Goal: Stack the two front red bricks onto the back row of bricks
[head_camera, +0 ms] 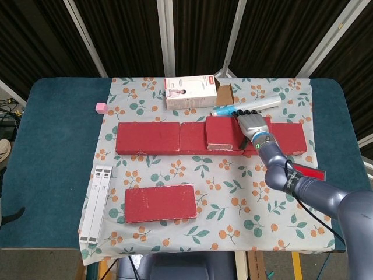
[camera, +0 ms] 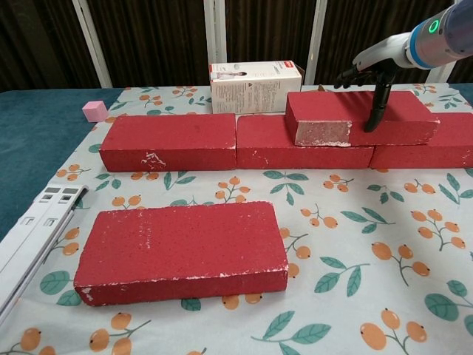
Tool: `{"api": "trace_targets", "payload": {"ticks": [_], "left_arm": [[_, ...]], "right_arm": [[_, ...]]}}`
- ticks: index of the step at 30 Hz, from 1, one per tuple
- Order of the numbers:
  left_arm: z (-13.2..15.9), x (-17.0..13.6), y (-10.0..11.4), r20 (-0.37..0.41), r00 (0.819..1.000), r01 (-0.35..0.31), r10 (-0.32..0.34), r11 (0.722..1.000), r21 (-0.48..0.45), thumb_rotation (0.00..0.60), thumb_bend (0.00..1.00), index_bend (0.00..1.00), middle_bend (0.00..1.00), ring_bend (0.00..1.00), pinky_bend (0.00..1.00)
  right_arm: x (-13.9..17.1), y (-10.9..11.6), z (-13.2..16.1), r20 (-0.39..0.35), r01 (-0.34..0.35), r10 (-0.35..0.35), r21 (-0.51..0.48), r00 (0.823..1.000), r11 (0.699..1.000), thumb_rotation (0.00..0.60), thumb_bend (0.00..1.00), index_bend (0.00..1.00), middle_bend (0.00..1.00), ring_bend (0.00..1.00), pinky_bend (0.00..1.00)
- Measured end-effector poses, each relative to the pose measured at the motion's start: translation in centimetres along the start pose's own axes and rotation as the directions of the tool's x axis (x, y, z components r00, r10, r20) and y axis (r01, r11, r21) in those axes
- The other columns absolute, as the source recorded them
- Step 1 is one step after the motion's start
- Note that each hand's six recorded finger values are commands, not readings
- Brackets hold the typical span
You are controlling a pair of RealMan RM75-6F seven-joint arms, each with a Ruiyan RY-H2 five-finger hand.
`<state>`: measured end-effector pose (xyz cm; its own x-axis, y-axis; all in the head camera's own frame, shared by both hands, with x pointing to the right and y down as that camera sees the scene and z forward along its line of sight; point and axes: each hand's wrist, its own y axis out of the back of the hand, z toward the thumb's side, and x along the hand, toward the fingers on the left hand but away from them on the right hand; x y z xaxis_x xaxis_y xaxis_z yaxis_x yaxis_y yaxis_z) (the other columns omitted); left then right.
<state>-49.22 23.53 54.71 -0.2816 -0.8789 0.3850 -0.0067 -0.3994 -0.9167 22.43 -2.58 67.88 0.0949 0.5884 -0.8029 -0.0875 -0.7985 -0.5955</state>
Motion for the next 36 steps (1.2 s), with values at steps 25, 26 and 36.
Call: {"api": "trace_targets", "payload": {"ticks": [25, 26, 36], "left_arm": [[0.9, -0.4, 1.1, 0.096, 0.995, -0.030, 0.038, 0.996, -0.083, 0.600, 0.00, 0.06, 0.00, 0.00, 0.13], [0.9, -0.5, 1.1, 0.102, 0.994, -0.030, 0.038, 0.996, -0.085, 0.600, 0.00, 0.06, 0.00, 0.00, 0.13], [2.0, -1.1, 3.1, 0.124, 0.992, -0.015, 0.025, 0.996, -0.085, 0.600, 0.00, 0.00, 0.00, 0.00, 0.14]], "right_arm": [[16.6, -3.8, -8.6, 0.050, 0.315, -0.312, -0.193, 0.949, 0.929, 0.600, 0.15, 0.00, 0.00, 0.00, 0.00], [17.4, -4.5, -9.0, 0.047, 0.331, -0.329, -0.199, 0.943, 0.922, 0.600, 0.15, 0.00, 0.00, 0.00, 0.00], [25.6, -14.1, -12.7, 0.142, 0.414, -0.389, -0.278, 0.910, 0.867, 0.600, 0.15, 0.00, 0.00, 0.00, 0.00]]}}
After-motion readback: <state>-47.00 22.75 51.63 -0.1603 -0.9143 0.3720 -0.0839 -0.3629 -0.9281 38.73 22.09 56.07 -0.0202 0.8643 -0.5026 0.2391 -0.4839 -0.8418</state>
